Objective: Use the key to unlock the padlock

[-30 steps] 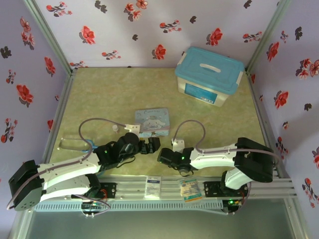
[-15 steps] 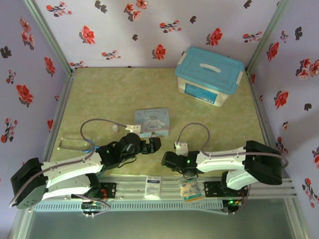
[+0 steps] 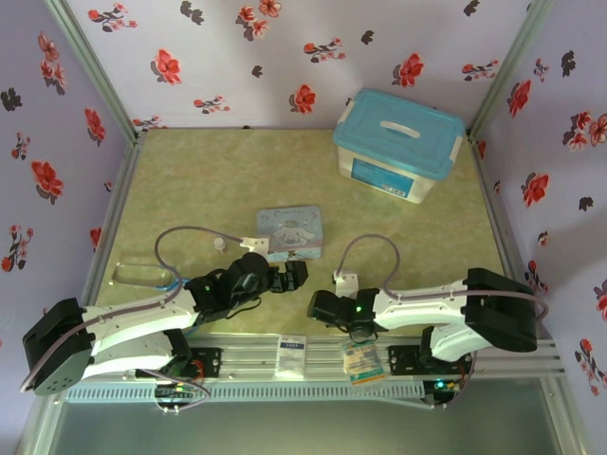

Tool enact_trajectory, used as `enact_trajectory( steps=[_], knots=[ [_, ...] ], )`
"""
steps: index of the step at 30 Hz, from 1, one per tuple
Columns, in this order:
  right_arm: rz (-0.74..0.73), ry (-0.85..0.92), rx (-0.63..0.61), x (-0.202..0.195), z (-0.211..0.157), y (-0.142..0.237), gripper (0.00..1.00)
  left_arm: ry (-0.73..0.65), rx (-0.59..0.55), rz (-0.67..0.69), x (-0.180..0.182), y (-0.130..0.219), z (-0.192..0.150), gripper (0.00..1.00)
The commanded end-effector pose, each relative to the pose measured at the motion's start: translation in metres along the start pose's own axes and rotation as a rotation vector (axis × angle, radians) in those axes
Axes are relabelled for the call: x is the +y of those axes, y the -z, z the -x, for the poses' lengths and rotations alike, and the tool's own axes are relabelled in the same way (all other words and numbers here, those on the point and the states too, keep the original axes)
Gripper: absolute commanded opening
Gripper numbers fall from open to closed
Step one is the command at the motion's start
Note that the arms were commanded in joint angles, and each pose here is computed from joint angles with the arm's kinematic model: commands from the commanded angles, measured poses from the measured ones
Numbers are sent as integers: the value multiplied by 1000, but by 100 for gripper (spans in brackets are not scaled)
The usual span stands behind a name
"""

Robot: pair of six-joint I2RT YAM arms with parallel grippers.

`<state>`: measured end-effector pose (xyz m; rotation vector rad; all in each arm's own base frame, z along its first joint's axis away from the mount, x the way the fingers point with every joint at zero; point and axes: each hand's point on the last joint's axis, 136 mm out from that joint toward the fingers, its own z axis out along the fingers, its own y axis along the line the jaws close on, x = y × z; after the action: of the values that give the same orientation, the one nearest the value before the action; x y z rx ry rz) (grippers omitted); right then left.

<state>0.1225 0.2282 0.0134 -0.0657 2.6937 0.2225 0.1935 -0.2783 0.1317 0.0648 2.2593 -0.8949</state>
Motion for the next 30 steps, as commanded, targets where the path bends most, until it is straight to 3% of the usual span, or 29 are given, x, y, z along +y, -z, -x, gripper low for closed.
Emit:
enact_trajectory(
  steps=[1,8,16,24,30],
  knots=[
    [-3,-10,13,-13,-11,-5,8,33,-40,-30,-5,2,6,100],
    [107,-4,-45,-14,-4,3,4,60,-57,-32,-5,3,9,100],
    [472,-5,-58,6,6,21,0,138,-135,-181,-31,5,13,100],
    [652,14,-233,3,39,62,0,147,-161,-215,-45,8,13,88],
    [812,87,-345,18,52,100,0,134,-161,-277,-69,5,11,86]
  ],
)
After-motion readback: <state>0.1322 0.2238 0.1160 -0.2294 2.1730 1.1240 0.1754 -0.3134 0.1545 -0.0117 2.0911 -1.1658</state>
